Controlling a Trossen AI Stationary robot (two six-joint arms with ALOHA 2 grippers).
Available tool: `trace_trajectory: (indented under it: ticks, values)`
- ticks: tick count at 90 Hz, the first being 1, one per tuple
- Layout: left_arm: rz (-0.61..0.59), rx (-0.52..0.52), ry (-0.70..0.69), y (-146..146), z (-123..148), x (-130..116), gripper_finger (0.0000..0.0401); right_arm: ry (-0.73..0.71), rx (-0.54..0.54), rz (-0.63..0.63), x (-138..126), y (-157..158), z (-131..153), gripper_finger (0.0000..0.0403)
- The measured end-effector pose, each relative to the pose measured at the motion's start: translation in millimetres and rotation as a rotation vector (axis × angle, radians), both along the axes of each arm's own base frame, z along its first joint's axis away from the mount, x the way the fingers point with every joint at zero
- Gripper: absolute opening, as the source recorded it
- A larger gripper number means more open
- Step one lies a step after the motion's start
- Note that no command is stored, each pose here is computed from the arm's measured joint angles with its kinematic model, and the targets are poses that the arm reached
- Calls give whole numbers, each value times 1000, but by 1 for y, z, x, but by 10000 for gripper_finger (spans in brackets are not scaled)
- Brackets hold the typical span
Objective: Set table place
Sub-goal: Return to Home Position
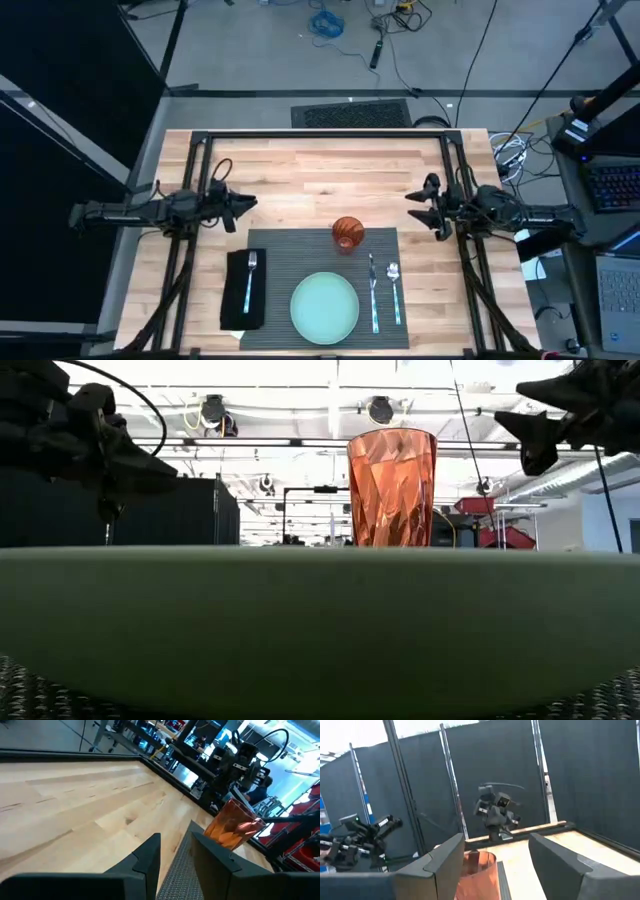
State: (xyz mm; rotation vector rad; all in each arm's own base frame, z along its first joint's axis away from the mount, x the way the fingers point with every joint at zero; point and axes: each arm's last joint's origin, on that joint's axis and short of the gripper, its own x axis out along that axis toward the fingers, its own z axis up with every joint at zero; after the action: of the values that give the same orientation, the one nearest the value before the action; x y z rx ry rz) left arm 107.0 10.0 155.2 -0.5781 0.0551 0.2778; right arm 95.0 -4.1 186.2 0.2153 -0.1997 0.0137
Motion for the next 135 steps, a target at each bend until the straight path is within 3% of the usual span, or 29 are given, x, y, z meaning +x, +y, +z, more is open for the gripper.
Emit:
trace_trajectory:
  ticks: [27,64,87,109,135]
  values:
    - [-3,23,6,0,0,0,93,190,29,-39,2,-1,-18,208]
    - [3,84,21,0,0,0,93,200,-17,-50,3,-1,-18,208]
    - [147,180,-42,4,9,-2,93,200,-14,-43,3,-1,-18,208]
    - [48,285,-282,-3,32,-11,93,199,11,-40,3,-1,-18,208]
    - [1,280,-163,-5,20,-11,93,199,10,-40,3,-1,-18,208]
